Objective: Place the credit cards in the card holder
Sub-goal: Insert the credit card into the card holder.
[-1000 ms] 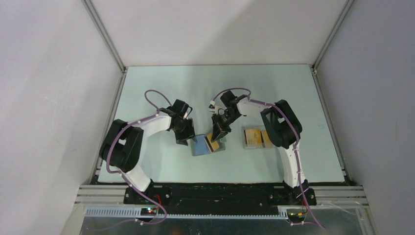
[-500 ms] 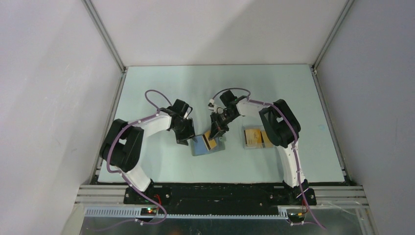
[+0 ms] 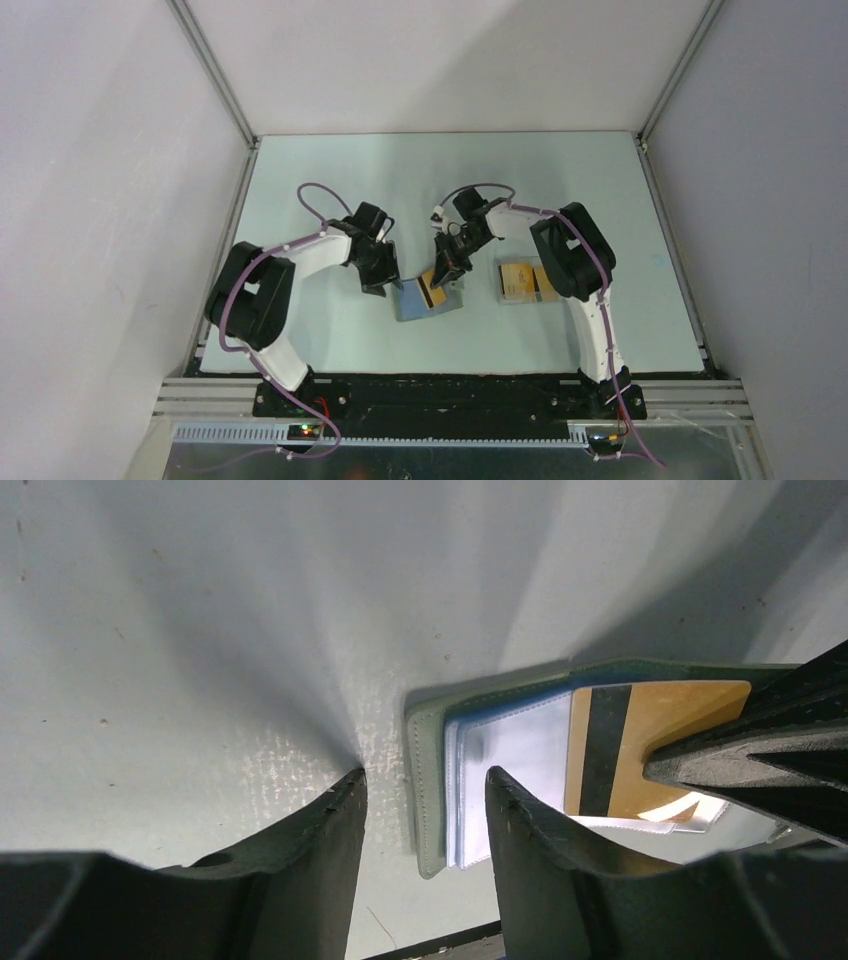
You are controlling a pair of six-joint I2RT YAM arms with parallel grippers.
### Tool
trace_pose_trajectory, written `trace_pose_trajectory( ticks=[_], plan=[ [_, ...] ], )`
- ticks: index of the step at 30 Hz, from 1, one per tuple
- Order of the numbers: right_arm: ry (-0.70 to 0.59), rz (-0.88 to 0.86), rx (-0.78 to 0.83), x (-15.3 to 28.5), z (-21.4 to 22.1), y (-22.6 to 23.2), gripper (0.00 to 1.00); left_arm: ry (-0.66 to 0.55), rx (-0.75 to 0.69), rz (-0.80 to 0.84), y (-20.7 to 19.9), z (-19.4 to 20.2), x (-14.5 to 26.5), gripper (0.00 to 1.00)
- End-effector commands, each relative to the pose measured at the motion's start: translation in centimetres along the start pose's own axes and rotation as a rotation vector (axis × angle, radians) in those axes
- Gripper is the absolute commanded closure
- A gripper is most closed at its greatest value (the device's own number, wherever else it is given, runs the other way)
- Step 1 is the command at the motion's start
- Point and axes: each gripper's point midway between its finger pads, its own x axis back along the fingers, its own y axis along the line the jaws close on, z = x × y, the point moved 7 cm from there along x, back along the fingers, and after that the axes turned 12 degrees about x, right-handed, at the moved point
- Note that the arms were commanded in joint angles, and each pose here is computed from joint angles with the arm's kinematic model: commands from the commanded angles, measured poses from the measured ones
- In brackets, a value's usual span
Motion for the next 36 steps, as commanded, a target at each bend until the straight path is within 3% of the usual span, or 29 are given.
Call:
trace_pose_trajectory(
  ticks=[1,5,6,9,13,26,31,36],
  plan=[
    [0.030,0.038,-0.004,1.3,1.3,0.6,1.00,0.000,-0.022,-0.052,0.6,0.0,-1.3,0.46],
    [0.046,0.055,-0.013,1.7,1.8,0.8,1.00,-0.001,-0.020,-0.054,0.5,-0.1,-1.3,0.48],
    [0.049,0.064,-0.019,1.9,1.9,0.7,1.00,-0.001,-0.022,-0.054,0.5,-0.1,-1.3,0.54],
    [0.044,0.066,-0.013,2.4,1.9,1.1,1.00,0.004,-0.026,-0.049,0.3,-0.1,-1.4,0.60],
    [0.029,0.067,-0.002,3.0,1.7,1.7,1.00,0.038,-0.018,-0.011,-0.3,0.4,-1.2,0.45],
    [0.008,0.058,0.009,4.2,1.6,3.3,1.00,0.066,0.017,0.065,-1.4,2.0,-0.8,0.45],
    [0.039,0.090,-0.019,4.3,2.3,2.9,1.00,0.063,0.016,0.011,-1.0,2.5,-1.9,0.49],
    [0.074,0.095,-0.032,4.2,2.9,2.7,1.00,0.049,0.031,-0.024,-0.6,2.4,-2.3,0.62]
  ],
)
